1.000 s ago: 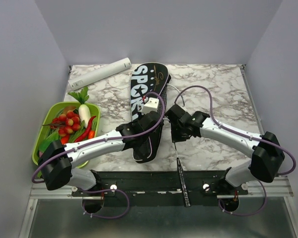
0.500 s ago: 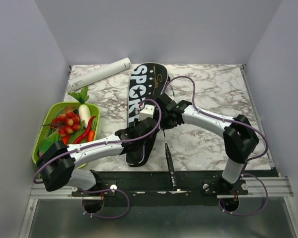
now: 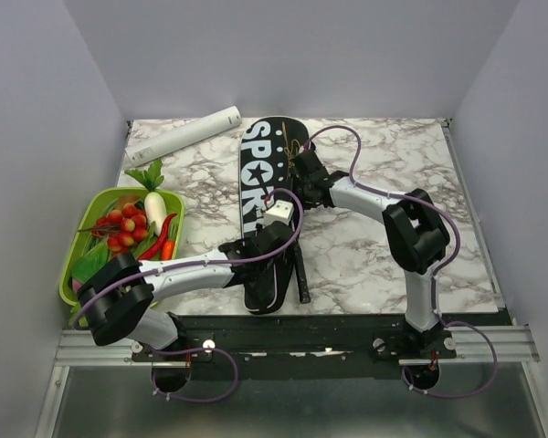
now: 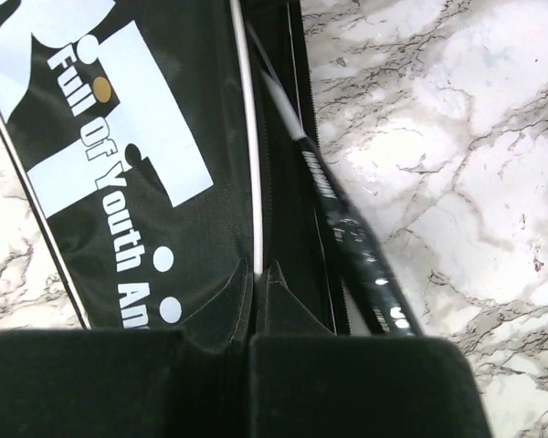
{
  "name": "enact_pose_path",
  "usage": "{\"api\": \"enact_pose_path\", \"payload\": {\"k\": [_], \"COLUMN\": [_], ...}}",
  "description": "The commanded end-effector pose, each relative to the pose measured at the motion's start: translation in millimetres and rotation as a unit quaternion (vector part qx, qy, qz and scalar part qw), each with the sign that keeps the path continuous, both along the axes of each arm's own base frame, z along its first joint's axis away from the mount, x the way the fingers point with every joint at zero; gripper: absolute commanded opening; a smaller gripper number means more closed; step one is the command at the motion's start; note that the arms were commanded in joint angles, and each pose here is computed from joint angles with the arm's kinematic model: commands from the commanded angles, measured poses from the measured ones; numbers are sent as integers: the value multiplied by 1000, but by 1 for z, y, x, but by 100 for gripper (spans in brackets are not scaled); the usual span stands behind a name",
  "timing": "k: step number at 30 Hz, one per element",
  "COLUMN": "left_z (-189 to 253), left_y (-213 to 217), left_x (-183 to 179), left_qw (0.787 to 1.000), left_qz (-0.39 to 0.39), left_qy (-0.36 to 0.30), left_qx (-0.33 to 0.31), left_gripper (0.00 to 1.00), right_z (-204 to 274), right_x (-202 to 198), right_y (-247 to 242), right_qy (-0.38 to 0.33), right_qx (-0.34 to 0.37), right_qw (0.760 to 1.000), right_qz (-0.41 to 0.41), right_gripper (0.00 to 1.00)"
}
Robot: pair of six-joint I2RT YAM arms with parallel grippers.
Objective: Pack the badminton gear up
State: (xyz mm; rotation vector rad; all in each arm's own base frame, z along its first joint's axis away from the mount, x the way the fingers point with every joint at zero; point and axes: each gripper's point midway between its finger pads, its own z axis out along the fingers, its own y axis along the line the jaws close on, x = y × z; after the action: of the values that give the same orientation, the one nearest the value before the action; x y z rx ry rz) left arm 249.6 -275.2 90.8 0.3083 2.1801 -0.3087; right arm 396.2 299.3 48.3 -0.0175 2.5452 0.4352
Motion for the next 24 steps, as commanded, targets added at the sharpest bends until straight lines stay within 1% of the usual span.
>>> {"api": "enact_pose_path", "payload": {"k": [1,4,5,6,7,8,10,11,12,14,15,16,18,19,20,21,22,23,24], "left_z": [1,0,-1,-3,-3,-4,-4,-5,-5,-6,1,4,18,22,23,31,33,30,37], "left_y": [-27,-34,-35,-36,-36,-36,-35,-34,-34,-28,-27,-26,-22,-21,-19,-17,-15,-13,-11], "left_x": [-7,-5,-6,-5,-5,-3,-1,1,2,5,6,6,6,6,4,4,4,1,0], "left_qw": [998,998,997,997,997,998,998,998,998,999,998,998,997,997,996,996,995,995,993], "left_qz": [-38,-44,-47,-47,-46,-45,-42,-42,-43,-42,-41,-44,-45,-47,-56,-59,-62,-69,-72], "left_qy": [11,15,16,17,16,14,10,7,5,4,-2,-4,-18,-21,-24,-32,-37,-38,-45], "left_qx": [-50,-52,-53,-53,-53,-52,-46,-44,-42,-35,-40,-44,-57,-61,-58,-63,-64,-66,-78], "left_gripper": [0,0,0,0,0,0,0,0,0,0,0,0,0,0,2,9,12,16,29], "right_z": [28,24,25,25,27,21,33,26,40,45,46,57,50,64,64,65,58,62,60], "right_x": [43,45,44,43,41,34,28,19,16,7,1,-4,-20,-24,-31,-37,-49,-59,-68], "right_y": [46,50,50,49,47,42,35,28,26,18,14,11,-3,-8,-13,-18,-23,-25,-25], "right_qy": [-61,-59,-59,-59,-60,-53,-60,-51,-62,-58,-52,-55,-38,-52,-49,-49,-35,-32,-25], "right_qx": [111,121,122,120,120,112,111,102,106,98,93,95,76,79,74,73,71,77,79], "right_qw": [992,991,991,991,991,992,992,993,992,993,994,994,996,996,996,996,997,996,996], "right_qz": [6,3,4,5,6,8,6,6,6,10,11,13,13,11,10,11,17,27,43], "right_gripper": [1,1,2,6,12,25,35,43,46,52,53,54,55,55,56,56,56,56,56]}}
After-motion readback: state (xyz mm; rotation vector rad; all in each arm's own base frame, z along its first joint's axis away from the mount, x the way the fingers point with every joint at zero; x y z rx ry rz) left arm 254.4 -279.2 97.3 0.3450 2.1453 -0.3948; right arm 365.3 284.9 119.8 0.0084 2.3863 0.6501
